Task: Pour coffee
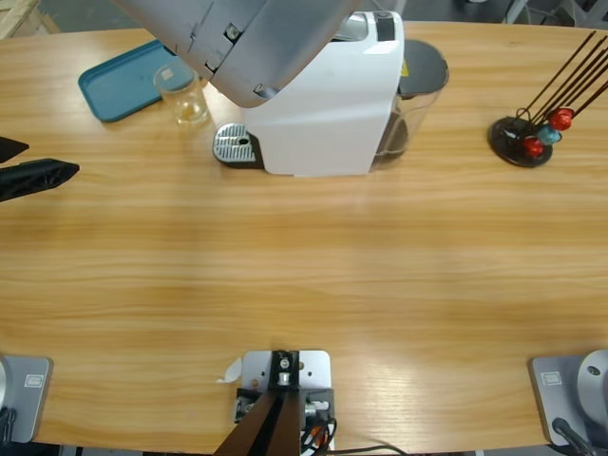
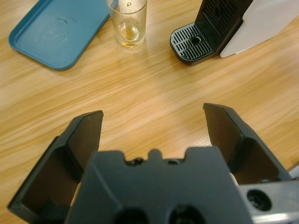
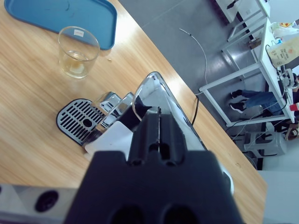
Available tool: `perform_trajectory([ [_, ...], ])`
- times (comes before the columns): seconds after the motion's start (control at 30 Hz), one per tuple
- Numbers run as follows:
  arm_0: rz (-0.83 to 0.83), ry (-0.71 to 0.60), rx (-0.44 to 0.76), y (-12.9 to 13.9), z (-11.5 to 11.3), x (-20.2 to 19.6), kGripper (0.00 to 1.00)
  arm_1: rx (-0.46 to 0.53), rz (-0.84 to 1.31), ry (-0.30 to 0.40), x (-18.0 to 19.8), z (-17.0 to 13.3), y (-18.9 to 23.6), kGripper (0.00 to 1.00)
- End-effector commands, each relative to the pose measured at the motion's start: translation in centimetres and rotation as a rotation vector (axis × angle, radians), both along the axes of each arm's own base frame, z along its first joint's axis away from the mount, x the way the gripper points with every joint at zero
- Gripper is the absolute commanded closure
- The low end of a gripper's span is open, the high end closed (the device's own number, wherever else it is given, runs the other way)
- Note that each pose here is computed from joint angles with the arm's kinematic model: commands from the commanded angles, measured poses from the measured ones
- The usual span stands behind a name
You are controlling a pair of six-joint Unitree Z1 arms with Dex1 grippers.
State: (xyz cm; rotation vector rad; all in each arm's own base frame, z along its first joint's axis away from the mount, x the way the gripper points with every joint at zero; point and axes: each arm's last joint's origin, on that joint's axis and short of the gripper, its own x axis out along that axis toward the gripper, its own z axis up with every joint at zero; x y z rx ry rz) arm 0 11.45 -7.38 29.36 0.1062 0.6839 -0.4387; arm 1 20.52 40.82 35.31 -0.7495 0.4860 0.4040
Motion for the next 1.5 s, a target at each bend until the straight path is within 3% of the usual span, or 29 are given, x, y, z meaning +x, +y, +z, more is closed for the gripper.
perform_trajectory([
  [0.03,-0.031,0.009,-0.002,0.4,-0.9,-0.9,0.105,-0.141,0.017,0.098,0.7,-7.8,2.3,1.000],
  [0.77,-0.035,0.011,-0.002,0.4,-0.9,-0.9,0.105,-0.147,-0.031,0.115,2.7,-9.2,1.7,1.000],
  [1.5,-0.038,0.007,-0.007,0.4,-0.9,-1.0,0.105,-0.154,-0.056,0.175,2.2,-13.3,2.3,1.000],
])
